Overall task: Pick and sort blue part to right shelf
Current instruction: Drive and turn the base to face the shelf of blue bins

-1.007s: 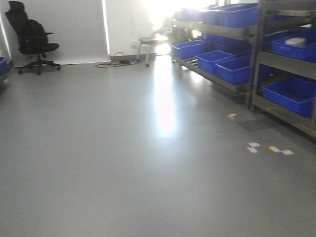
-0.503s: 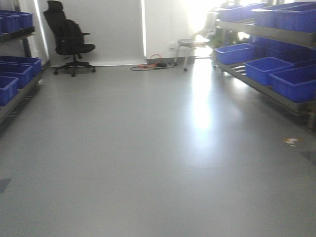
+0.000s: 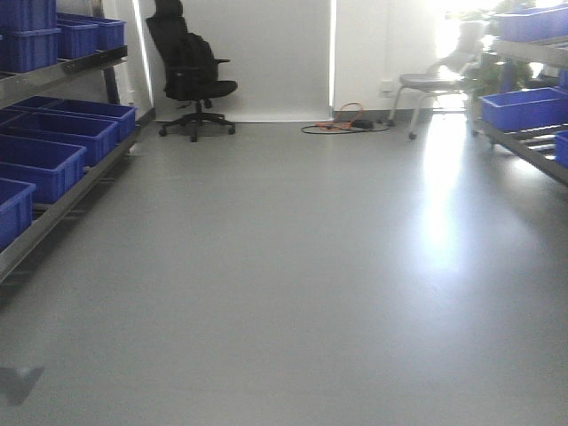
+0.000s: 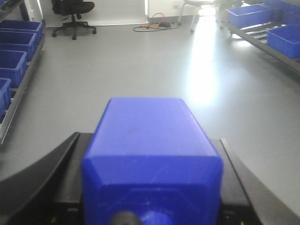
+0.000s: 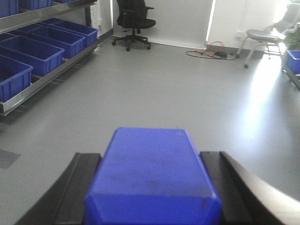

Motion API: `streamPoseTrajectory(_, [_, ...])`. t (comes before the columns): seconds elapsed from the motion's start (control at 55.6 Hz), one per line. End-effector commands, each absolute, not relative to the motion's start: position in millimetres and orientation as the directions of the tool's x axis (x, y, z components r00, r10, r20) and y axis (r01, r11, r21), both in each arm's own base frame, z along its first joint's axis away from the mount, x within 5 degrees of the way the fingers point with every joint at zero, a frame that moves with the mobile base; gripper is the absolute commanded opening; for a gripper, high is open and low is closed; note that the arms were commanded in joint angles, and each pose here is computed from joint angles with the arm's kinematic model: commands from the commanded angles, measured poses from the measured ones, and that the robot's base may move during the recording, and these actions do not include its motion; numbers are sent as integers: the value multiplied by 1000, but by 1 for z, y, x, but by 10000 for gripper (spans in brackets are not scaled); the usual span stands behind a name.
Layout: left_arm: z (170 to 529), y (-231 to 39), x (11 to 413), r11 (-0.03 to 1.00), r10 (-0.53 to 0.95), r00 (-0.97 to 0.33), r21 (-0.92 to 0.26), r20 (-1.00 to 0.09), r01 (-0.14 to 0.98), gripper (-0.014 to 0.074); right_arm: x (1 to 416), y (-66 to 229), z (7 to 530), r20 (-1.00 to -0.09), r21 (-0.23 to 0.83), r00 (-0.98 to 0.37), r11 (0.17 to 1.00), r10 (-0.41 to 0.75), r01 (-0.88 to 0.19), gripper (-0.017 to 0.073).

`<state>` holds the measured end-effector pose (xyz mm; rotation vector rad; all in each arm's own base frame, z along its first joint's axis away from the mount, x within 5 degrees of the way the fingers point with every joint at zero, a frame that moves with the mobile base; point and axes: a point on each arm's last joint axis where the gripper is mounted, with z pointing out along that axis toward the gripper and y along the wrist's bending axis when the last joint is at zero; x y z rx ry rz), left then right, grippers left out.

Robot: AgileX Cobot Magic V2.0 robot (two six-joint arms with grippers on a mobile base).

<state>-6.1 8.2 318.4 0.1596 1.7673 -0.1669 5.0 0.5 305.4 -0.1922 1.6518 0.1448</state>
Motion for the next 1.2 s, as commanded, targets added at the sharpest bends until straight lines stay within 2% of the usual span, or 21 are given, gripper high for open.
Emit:
streamPoseTrajectory(0.0, [333,8,-5,977,-2,-113,-26,-994,209,389,4,0,322,-999,-34,22,978,-30,-207,227])
streamPoseTrajectory(1.187, [333,8,-5,978,1,-112,-23,-994,207,389,4,0,322,-999,-34,22,978,-30,-207,227])
